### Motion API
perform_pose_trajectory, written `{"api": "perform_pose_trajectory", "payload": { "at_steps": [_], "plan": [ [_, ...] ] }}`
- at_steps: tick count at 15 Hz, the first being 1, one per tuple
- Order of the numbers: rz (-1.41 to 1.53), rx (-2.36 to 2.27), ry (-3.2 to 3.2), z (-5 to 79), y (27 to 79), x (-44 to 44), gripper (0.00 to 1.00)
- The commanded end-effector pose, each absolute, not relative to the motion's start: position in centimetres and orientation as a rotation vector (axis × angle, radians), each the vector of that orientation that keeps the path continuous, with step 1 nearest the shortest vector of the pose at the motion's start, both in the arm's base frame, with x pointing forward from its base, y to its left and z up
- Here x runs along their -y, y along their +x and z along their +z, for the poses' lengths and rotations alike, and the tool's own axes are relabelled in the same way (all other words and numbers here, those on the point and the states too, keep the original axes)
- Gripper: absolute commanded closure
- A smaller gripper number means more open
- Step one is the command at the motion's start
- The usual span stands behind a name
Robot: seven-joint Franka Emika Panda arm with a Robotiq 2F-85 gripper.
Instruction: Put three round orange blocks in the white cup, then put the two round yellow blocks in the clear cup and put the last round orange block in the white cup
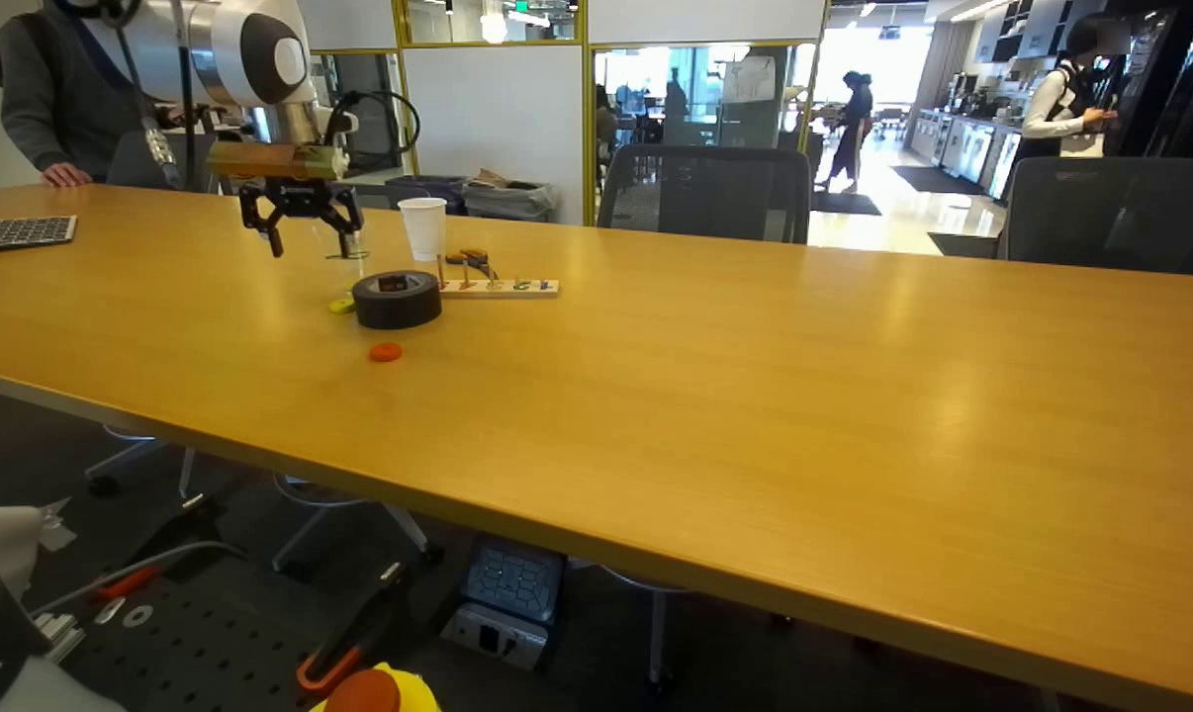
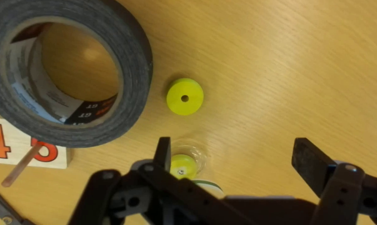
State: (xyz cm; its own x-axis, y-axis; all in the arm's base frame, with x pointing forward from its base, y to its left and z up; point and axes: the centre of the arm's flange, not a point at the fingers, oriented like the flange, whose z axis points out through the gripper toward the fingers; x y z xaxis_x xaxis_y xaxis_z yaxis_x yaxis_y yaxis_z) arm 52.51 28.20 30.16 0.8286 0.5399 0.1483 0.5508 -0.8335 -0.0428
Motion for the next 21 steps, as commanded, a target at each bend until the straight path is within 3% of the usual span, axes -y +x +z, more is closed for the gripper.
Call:
{"api": "perform_pose_trajectory", "payload": {
  "at_steps": [1, 14, 21],
  "plan": [
    [-0.162, 0.837, -2.918, 31.1, 52.1, -28.8, 0.00],
    [-0.016, 0.693, -2.876, 26.8, 52.3, -27.8, 0.00],
    [-0.127, 0.631, -2.936, 25.2, 53.3, -26.6, 0.00]
  ]
}}
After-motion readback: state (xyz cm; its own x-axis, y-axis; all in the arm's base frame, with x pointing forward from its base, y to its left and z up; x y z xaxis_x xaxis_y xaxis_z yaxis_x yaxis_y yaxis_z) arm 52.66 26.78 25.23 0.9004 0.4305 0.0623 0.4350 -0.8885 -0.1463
